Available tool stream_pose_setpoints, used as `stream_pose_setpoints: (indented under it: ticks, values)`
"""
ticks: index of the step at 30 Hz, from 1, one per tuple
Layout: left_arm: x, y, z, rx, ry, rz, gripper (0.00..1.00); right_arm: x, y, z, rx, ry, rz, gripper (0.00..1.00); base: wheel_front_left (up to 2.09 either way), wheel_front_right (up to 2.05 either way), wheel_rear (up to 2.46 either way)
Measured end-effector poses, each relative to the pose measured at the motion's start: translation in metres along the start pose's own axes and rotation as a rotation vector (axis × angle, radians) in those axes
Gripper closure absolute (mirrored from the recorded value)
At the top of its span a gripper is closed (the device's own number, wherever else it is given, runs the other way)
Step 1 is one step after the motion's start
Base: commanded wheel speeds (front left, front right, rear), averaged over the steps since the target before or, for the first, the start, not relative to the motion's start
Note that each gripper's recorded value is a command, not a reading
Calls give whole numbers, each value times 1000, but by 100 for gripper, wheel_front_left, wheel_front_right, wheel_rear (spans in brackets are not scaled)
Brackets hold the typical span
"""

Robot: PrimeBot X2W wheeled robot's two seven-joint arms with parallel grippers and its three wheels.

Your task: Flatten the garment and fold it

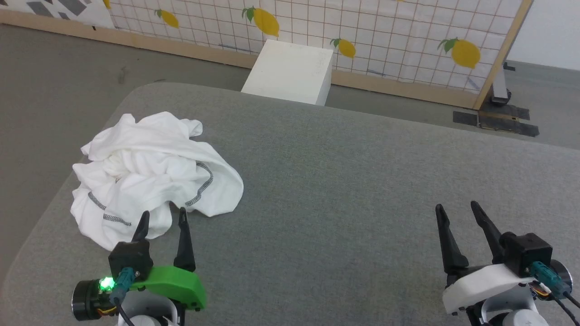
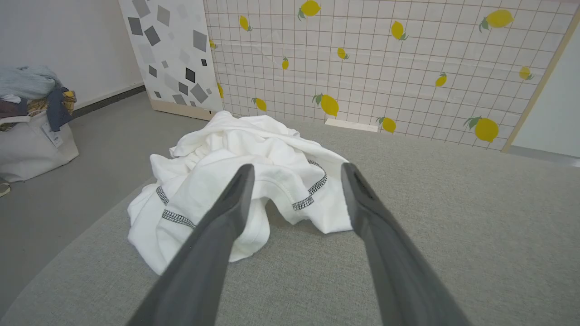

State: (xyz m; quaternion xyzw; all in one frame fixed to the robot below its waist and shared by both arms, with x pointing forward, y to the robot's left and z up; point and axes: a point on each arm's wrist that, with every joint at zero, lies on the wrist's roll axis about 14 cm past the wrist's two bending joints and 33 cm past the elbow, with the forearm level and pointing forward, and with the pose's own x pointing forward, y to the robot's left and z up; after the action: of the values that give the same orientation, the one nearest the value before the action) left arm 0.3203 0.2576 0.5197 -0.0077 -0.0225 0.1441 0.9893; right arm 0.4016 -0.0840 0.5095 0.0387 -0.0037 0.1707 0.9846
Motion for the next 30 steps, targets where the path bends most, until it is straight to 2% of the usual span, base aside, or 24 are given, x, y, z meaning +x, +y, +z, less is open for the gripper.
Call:
stream_pose_setpoints:
  ticks: [30]
  values:
    - [-22, 39, -3, -5, -22, 137, 0, 15, 31, -13, 43, 1, 94, 0, 0, 0, 0]
